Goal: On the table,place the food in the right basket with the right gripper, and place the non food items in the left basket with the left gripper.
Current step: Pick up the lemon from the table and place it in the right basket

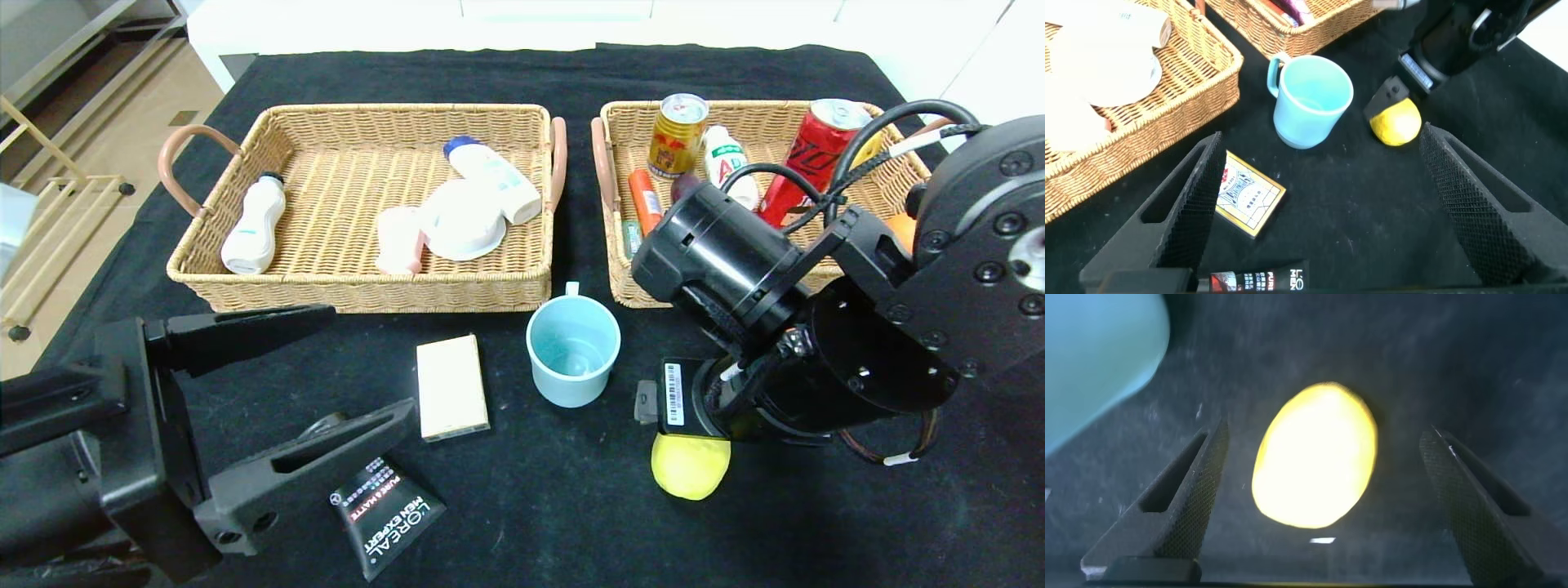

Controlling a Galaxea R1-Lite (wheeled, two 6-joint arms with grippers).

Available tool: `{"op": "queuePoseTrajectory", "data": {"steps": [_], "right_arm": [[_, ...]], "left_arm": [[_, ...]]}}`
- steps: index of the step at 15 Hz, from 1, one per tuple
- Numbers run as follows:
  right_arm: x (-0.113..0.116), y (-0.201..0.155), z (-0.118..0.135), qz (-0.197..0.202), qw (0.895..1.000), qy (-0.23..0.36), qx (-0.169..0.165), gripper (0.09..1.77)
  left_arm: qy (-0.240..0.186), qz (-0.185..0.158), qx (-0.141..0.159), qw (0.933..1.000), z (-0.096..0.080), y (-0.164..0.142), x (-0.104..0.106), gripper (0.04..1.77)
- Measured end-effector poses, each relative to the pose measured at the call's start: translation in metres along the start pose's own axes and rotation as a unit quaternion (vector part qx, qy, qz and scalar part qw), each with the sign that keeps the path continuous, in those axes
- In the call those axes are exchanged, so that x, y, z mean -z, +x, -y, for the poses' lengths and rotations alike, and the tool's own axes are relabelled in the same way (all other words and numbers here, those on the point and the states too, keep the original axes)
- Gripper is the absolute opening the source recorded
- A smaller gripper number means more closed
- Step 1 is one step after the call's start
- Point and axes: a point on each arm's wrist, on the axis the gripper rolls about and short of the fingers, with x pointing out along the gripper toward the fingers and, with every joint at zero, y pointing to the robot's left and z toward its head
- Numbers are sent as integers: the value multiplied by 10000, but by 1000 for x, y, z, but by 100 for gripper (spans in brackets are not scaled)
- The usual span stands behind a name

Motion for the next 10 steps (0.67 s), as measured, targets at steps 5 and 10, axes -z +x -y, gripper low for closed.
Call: {"op": "queuePoseTrajectory", "data": {"steps": [5,10], "right_arm": [[10,18,-4,-210,9995,61,235,170],[12,24,-5,-244,9991,66,335,170]], "left_arm": [[1,-6,1,10000,0,0,0,172],[1,-7,-1,10000,0,0,0,172]]}}
